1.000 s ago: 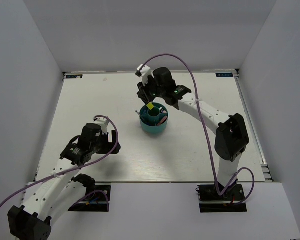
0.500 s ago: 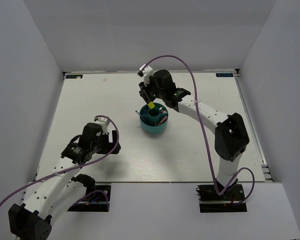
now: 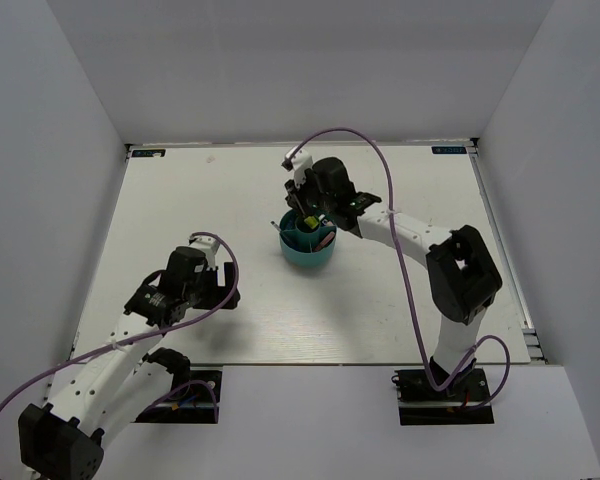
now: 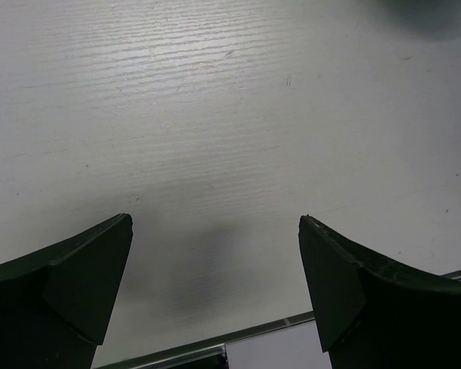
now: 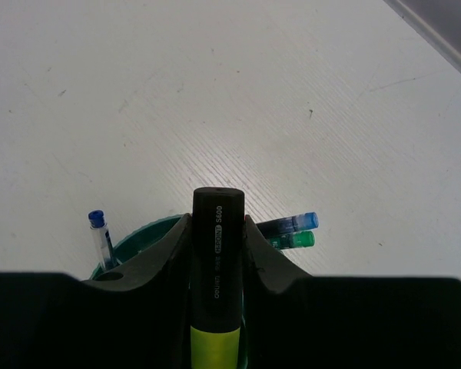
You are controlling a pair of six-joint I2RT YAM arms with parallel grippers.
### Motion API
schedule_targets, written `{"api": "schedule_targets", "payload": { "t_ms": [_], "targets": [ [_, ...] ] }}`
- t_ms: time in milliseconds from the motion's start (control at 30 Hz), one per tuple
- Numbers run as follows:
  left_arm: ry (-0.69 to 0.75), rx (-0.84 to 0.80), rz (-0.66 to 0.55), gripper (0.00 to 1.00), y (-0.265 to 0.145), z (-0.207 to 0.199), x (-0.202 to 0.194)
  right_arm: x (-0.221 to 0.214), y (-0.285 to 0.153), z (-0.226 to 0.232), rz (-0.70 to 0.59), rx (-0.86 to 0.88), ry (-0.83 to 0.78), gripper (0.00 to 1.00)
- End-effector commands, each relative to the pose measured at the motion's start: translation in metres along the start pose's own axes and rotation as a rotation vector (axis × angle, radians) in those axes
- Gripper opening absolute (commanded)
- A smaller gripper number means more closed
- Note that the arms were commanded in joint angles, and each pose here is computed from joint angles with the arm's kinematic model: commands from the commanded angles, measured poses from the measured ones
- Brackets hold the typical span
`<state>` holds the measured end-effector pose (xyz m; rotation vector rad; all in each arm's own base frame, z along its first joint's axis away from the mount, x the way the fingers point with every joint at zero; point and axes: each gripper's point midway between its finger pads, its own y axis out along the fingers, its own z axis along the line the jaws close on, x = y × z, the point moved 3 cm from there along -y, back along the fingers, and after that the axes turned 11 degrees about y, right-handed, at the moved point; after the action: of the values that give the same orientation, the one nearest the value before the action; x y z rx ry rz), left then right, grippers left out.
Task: Sort the stationery into containers
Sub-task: Place the pen in the storage box.
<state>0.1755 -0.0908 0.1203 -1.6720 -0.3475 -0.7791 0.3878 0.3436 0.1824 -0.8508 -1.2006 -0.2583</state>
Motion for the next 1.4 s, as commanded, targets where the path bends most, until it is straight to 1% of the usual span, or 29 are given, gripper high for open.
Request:
{"api": "schedule_targets", "payload": {
  "t_ms": [0,67,233,367,967,1000,1067,1100,1200,1233,1300,1367],
  "targets": [
    [0.004,0.011,-0.008,1.0,0.001,0.002,0.001,0.032,-0.018,-0.005,-0.141,-0.031,-0.038,0.0],
    [0.004,0.014,-0.006,1.0,0.001,0.003,0.001,0.036,-0.02,-0.005,-0.164,-0.031,-0.043,0.0],
    [0.004,0.018,-0.003,1.0,0.002,0.003,0.001,0.029,-0.025,-0.003,-0.164,-0.026,-0.034,0.0],
    [0.004,0.021,-0.002,1.0,0.001,0.004,0.001,0.032,-0.03,-0.002,-0.174,-0.022,-0.026,0.0],
    [0.003,0.03,-0.002,1.0,0.001,0.005,0.0,0.015,-0.039,-0.001,-0.142,-0.017,-0.018,0.0],
    [0.004,0.031,-0.003,1.0,0.001,0.005,0.001,0.015,-0.04,-0.001,-0.142,-0.015,-0.02,0.02],
    [0.006,0.031,-0.002,1.0,0.001,0.005,0.0,0.012,-0.041,0.0,-0.136,-0.014,-0.019,0.1],
    [0.004,0.033,-0.003,1.0,0.002,0.006,0.001,0.012,-0.042,0.0,-0.137,-0.014,-0.021,0.18],
    [0.006,0.034,-0.002,1.0,0.001,0.006,0.0,0.014,-0.045,0.0,-0.14,-0.016,-0.028,0.27],
    [0.004,0.032,-0.003,1.0,0.002,0.005,0.001,0.015,-0.046,0.0,-0.142,-0.014,-0.029,0.35],
    [0.006,0.032,0.0,1.0,0.001,0.005,0.0,0.016,-0.049,0.0,-0.139,-0.015,-0.036,0.4],
    [0.004,0.033,-0.003,1.0,0.001,0.006,0.001,0.013,-0.049,0.001,-0.128,-0.014,-0.031,0.47]
  ]
}}
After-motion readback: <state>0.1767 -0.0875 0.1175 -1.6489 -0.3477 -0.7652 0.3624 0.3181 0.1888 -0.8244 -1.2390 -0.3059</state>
